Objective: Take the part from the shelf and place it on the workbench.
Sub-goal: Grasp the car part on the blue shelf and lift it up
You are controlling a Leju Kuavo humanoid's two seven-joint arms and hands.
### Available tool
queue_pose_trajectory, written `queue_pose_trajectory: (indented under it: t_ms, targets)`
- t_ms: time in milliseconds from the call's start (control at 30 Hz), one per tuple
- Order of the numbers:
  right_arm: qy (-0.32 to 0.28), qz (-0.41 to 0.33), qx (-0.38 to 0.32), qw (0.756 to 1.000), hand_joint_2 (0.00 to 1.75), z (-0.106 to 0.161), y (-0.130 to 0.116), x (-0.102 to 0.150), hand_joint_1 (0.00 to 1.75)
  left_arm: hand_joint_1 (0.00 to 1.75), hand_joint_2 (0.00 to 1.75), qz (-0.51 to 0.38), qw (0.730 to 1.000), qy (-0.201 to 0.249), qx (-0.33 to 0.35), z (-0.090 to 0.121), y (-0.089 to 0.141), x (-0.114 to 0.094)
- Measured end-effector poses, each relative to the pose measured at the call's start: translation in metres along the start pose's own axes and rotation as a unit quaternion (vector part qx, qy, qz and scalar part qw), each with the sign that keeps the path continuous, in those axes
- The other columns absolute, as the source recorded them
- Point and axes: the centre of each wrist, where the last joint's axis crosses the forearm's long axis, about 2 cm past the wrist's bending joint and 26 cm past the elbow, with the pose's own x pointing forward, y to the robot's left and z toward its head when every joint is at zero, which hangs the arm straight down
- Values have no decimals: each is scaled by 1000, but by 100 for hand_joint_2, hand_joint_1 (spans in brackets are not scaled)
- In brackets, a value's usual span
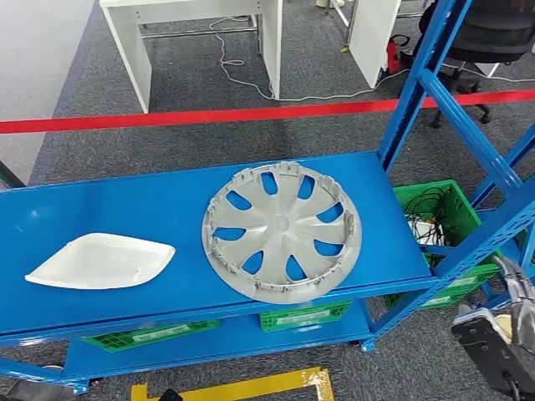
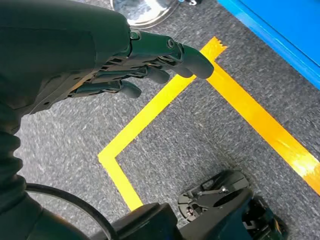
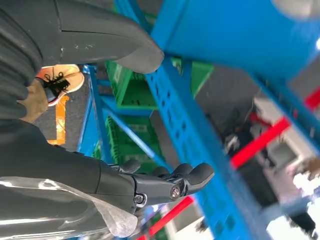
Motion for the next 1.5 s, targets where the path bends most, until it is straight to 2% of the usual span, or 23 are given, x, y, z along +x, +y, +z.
queue_pose_trajectory:
  t_ms: [333,700,867,1200,1500]
  targets:
    - [-30,37,119,992,175,-10,15,13,0,0,175,-46,999,-8,-23,-6,4,10]
    - [-70,145,235,958,175,-34,43,14,0,0,175,-83,996,-12,-43,-11,6,23]
    - [-82,223,229,944,175,-46,51,10,0,0,175,-52,998,-12,-35,-13,6,27]
    - [-116,347,156,918,175,-61,57,1,0,0,175,67,997,-41,-13,-16,6,44]
    - [-122,374,136,909,175,-66,60,-3,0,0,175,108,993,-50,-4,-17,6,50]
